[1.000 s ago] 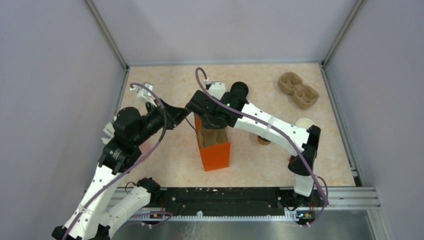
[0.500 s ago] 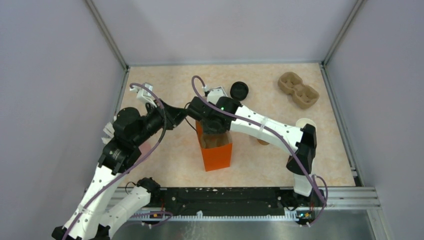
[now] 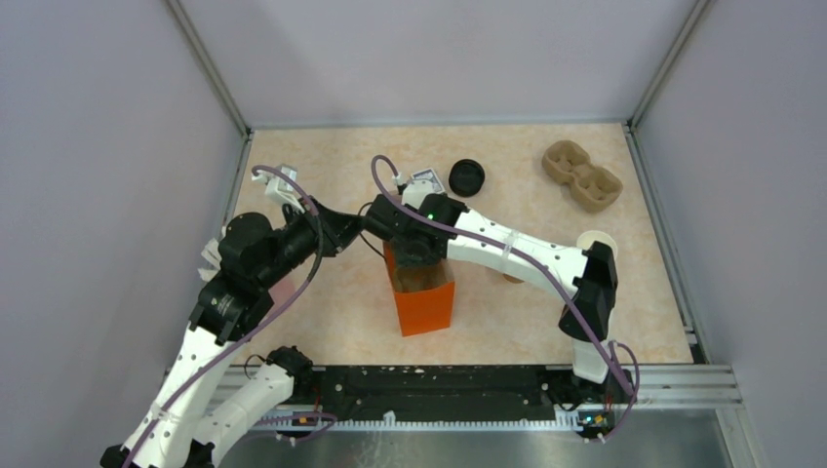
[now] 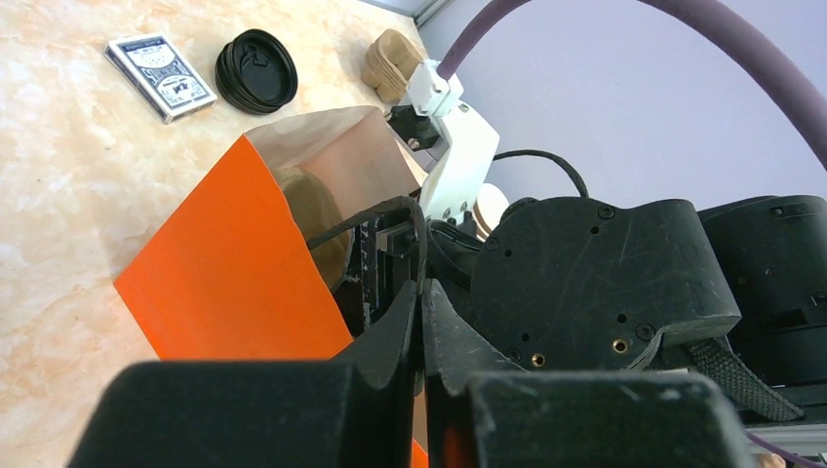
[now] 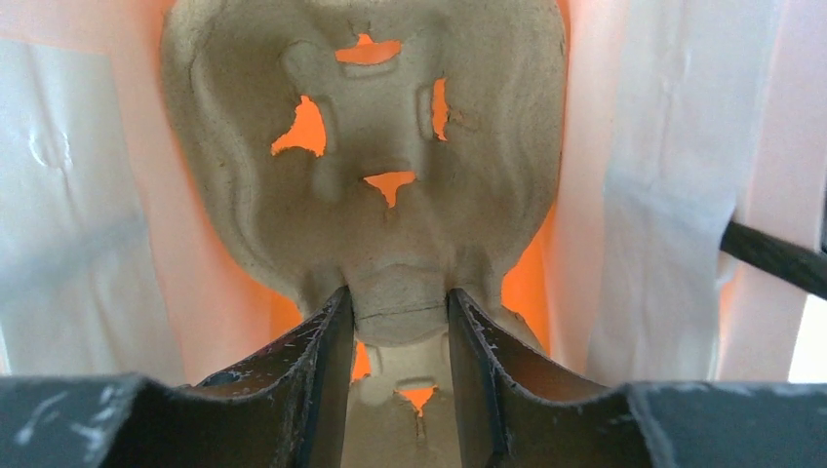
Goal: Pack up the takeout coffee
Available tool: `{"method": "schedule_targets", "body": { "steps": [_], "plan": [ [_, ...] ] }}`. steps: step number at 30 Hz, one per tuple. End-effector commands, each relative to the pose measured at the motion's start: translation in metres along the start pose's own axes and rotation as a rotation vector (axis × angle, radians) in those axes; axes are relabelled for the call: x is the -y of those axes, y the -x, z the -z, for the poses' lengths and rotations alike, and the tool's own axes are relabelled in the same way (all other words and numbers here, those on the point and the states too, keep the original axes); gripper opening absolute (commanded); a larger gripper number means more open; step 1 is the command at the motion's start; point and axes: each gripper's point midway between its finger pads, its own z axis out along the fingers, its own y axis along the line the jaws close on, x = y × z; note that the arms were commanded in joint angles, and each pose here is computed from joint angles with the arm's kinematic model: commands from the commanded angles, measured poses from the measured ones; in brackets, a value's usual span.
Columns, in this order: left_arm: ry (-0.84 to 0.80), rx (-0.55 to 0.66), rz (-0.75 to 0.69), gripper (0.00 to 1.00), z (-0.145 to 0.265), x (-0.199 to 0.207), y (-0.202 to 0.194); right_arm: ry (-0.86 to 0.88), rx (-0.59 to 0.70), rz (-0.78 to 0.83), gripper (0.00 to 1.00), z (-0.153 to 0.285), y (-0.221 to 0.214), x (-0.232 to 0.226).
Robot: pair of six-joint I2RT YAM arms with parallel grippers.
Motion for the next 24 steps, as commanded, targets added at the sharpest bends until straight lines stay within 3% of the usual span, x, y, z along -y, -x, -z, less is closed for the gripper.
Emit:
{"method": "schedule_targets", "body": {
  "steps": [1, 3, 6, 8, 15, 24],
  "plan": [
    [0.002, -0.008, -0.004, 0.08, 0.001, -0.002, -0.004, 0.05, 0.051, -0.007, 0.39, 0.019, 0.012, -0.006],
    [0.003, -0.011, -0.002, 0.1, 0.001, -0.002, -0.004, 0.061, 0.074, -0.012, 0.42, 0.024, 0.02, -0.007],
    [0.001, -0.017, -0.001, 0.12, 0.001, -0.002, -0.005, 0.098, 0.105, -0.011, 0.56, 0.033, 0.03, -0.013],
    [0.002, -0.019, -0.002, 0.14, 0.002, -0.003, -0.006, 0.119, 0.128, -0.014, 0.58, 0.036, 0.036, -0.016],
    [0.003, -0.024, -0.001, 0.14, 0.001, -0.003, -0.007, 0.186, 0.205, -0.001, 0.4, 0.037, 0.047, -0.024],
    [0.016, -0.024, -0.01, 0.14, 0.001, -0.006, -0.007, 0.162, 0.254, -0.005, 0.39, 0.044, 0.059, -0.018]
  ]
}}
